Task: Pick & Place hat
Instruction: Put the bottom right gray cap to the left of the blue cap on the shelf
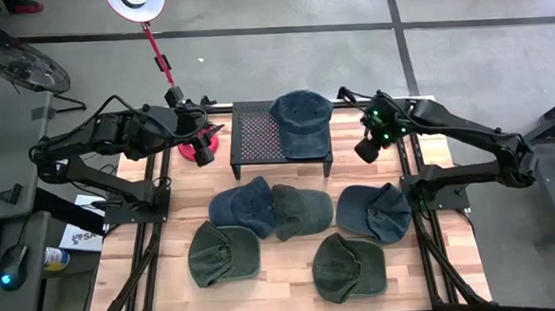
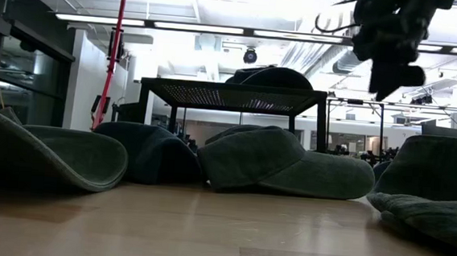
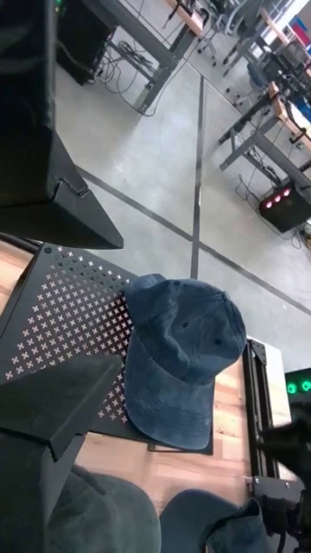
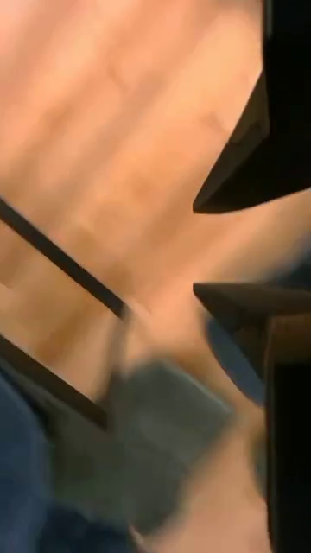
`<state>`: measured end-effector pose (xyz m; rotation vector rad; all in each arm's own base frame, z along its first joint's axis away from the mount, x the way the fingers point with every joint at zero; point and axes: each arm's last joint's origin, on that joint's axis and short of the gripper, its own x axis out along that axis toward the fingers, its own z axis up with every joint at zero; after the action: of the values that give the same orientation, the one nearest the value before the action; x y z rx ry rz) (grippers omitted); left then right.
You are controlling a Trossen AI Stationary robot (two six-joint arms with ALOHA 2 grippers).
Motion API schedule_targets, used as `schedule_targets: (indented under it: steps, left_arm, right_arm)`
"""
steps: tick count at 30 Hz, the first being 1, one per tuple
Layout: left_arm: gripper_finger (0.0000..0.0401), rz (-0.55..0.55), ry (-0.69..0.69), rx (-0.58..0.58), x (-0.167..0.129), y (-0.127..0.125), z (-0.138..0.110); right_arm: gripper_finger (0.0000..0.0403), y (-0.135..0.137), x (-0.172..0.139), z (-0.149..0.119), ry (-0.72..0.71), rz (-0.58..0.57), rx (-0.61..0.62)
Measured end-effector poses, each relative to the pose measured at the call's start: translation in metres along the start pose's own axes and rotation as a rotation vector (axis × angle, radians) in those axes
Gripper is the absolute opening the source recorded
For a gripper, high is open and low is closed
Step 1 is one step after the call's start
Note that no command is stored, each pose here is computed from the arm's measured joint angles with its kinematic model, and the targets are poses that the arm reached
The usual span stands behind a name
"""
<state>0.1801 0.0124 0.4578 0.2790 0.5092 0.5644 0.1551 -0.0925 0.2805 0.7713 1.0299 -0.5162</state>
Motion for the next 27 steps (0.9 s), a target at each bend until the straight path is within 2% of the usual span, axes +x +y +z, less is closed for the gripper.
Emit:
schedule_targets:
  steps: [3, 6, 11, 15, 17, 19, 25, 27]
  left_arm:
    - [0.0204, -0.020, -0.002, 0.001, 0.000, -0.001, 0.000]
    - [0.0204, -0.021, 0.004, 0.005, 0.000, -0.001, -0.001]
    - [0.0204, -0.024, 0.023, 0.019, 0.000, -0.001, -0.003]
    - [0.0204, -0.029, 0.044, 0.034, 0.000, -0.001, -0.005]
    - [0.0204, -0.030, 0.051, 0.039, 0.000, -0.001, -0.006]
    - [0.0204, -0.030, 0.051, 0.039, 0.000, -0.001, -0.006]
    - [0.0204, -0.030, 0.051, 0.040, 0.000, -0.001, -0.006]
    - [0.0204, -0.030, 0.051, 0.040, 0.000, -0.001, -0.006]
  right_arm:
    - [0.0166, 0.011, 0.002, -0.008, 0.095, 0.110, -0.007]
    - [0.0175, 0.027, 0.004, -0.017, 0.151, 0.178, -0.054]
    - [0.0177, 0.056, 0.007, -0.035, 0.219, 0.242, -0.128]
    - [0.0177, 0.080, 0.008, -0.050, 0.210, 0.256, -0.138]
    - [0.0177, 0.088, 0.008, -0.058, 0.194, 0.226, -0.125]
    - [0.0177, 0.090, 0.008, -0.066, 0.183, 0.159, -0.054]
    - [0.0177, 0.082, 0.006, -0.087, 0.107, -0.147, 0.327]
    - [0.0177, 0.078, 0.007, -0.094, 0.099, -0.220, 0.382]
